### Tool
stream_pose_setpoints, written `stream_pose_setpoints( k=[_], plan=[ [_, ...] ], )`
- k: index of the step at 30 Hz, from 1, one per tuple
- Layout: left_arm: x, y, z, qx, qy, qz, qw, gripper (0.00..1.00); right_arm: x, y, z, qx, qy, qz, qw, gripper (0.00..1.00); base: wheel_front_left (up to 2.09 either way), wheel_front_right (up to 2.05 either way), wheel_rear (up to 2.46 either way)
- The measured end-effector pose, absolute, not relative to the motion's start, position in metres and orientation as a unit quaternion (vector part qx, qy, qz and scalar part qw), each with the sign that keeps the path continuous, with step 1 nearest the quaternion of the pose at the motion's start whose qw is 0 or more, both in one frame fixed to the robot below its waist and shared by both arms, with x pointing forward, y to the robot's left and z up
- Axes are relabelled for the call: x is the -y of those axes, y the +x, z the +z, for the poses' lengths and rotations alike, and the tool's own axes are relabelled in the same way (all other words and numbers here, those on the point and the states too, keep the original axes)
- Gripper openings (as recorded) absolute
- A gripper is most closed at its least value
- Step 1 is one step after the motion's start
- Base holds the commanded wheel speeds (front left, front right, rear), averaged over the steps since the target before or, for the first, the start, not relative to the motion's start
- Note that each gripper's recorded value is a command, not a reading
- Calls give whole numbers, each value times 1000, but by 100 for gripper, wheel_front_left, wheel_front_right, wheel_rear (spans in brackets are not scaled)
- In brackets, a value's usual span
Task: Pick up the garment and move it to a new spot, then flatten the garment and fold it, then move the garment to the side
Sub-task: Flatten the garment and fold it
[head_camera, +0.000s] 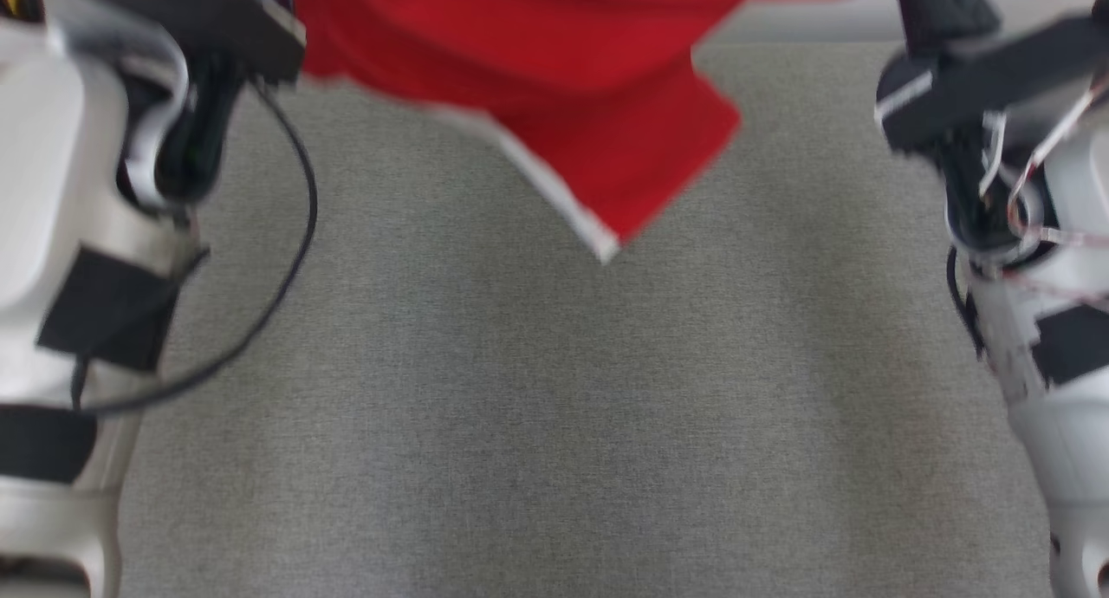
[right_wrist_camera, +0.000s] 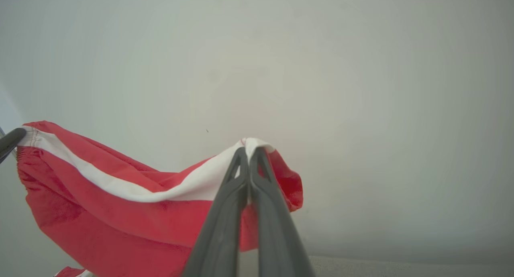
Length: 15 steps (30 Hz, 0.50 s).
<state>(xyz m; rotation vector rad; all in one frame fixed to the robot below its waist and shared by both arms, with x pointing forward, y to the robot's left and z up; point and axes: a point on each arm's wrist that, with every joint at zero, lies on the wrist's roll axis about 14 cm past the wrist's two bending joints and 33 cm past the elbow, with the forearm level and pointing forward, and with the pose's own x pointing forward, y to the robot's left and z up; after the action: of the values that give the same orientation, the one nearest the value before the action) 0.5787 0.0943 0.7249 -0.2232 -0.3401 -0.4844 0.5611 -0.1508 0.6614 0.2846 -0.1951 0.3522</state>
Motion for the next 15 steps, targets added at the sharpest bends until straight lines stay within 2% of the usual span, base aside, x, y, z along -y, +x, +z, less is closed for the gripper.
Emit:
stream_pose_setpoints(
  k=[4, 7, 10, 14, 15],
  plan=[
    [-82, 582, 758, 213, -119, -252, 937, 0, 147, 571, 689, 134, 128, 178, 967, 0, 0, 0, 0],
    [-79, 580, 762, 223, -133, -257, 931, 0, 142, 574, 689, 141, 122, 180, 966, 0, 0, 0, 0],
    [-78, 576, 738, 208, -136, -258, 933, 0, 136, 571, 673, 132, 113, 189, 967, 0, 0, 0, 0],
    [-85, 563, 666, 146, -151, -250, 945, 0, 137, 553, 608, 71, 99, 188, 974, 0, 0, 0, 0],
    [-85, 563, 666, 146, -151, -250, 945, 0, 137, 553, 608, 71, 99, 188, 974, 0, 0, 0, 0]
  ],
)
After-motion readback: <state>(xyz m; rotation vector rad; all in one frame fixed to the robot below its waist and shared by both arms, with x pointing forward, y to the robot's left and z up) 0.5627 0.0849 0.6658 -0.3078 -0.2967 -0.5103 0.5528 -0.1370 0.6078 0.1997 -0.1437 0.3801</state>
